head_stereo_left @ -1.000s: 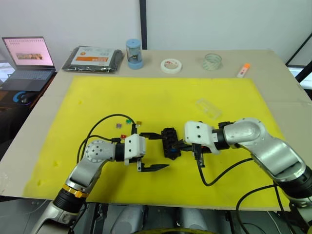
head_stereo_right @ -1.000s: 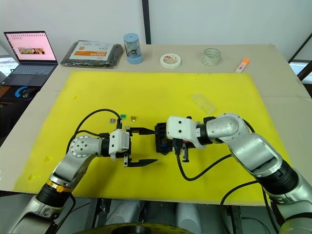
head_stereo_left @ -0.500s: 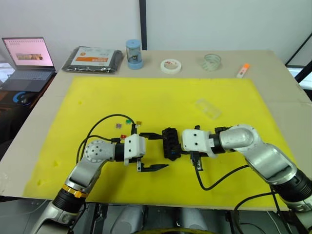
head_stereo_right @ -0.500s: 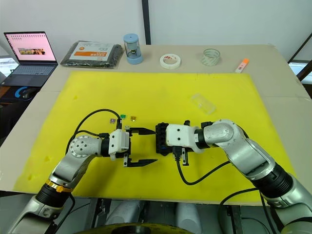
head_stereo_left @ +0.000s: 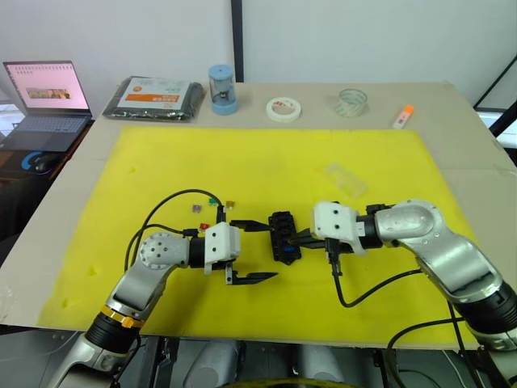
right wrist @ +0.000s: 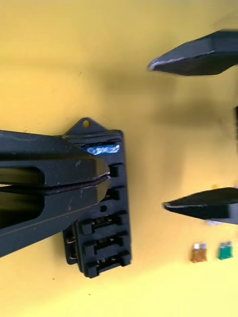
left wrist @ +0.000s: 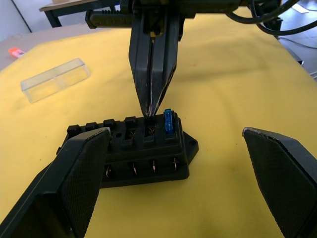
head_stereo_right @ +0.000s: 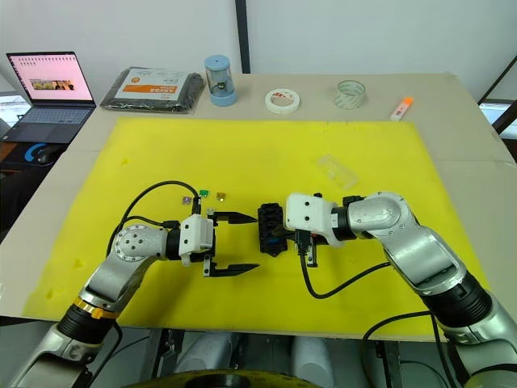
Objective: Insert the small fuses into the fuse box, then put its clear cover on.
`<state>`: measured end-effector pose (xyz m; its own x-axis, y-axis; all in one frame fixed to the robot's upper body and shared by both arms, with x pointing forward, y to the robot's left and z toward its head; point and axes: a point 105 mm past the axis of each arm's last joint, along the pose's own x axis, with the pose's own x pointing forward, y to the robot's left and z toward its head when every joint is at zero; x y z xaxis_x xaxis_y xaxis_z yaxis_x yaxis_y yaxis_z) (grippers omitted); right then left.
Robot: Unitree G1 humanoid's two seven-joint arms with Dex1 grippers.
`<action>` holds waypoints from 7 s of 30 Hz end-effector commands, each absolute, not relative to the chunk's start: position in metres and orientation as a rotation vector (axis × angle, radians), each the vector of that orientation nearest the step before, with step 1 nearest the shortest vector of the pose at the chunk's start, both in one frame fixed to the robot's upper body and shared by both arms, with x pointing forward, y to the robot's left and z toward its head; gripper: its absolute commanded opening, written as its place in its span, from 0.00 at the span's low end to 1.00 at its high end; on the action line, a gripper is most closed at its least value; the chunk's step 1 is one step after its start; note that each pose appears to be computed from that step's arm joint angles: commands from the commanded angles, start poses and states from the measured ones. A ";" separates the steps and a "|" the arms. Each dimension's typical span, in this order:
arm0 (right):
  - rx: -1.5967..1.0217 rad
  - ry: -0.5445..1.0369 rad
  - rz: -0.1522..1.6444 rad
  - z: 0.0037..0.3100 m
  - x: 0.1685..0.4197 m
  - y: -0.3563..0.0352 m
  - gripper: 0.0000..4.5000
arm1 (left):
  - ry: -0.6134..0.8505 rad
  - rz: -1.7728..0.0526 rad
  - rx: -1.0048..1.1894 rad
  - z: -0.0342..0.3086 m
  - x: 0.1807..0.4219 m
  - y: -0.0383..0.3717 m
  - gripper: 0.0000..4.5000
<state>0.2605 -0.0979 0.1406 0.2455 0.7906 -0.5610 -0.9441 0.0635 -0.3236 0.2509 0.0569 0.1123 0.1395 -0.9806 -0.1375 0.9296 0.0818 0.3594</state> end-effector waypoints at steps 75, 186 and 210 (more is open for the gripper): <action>-0.405 -0.161 1.328 0.207 0.255 -0.057 1.00 | 0.519 -0.837 -0.313 0.176 0.312 0.269 1.00; -0.422 0.062 1.356 0.201 0.268 -0.057 0.01 | -0.074 -1.509 0.439 0.188 0.268 0.083 0.00; -0.795 0.283 1.284 0.175 0.268 -0.077 0.00 | -0.114 -1.433 0.369 0.141 0.256 0.072 0.99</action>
<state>0.2699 -0.0821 0.1665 0.2792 0.7407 -0.6111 -0.9442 0.0959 -0.3151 0.2565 0.0734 0.1400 0.1325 -0.9794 -0.1521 0.9523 0.0832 0.2936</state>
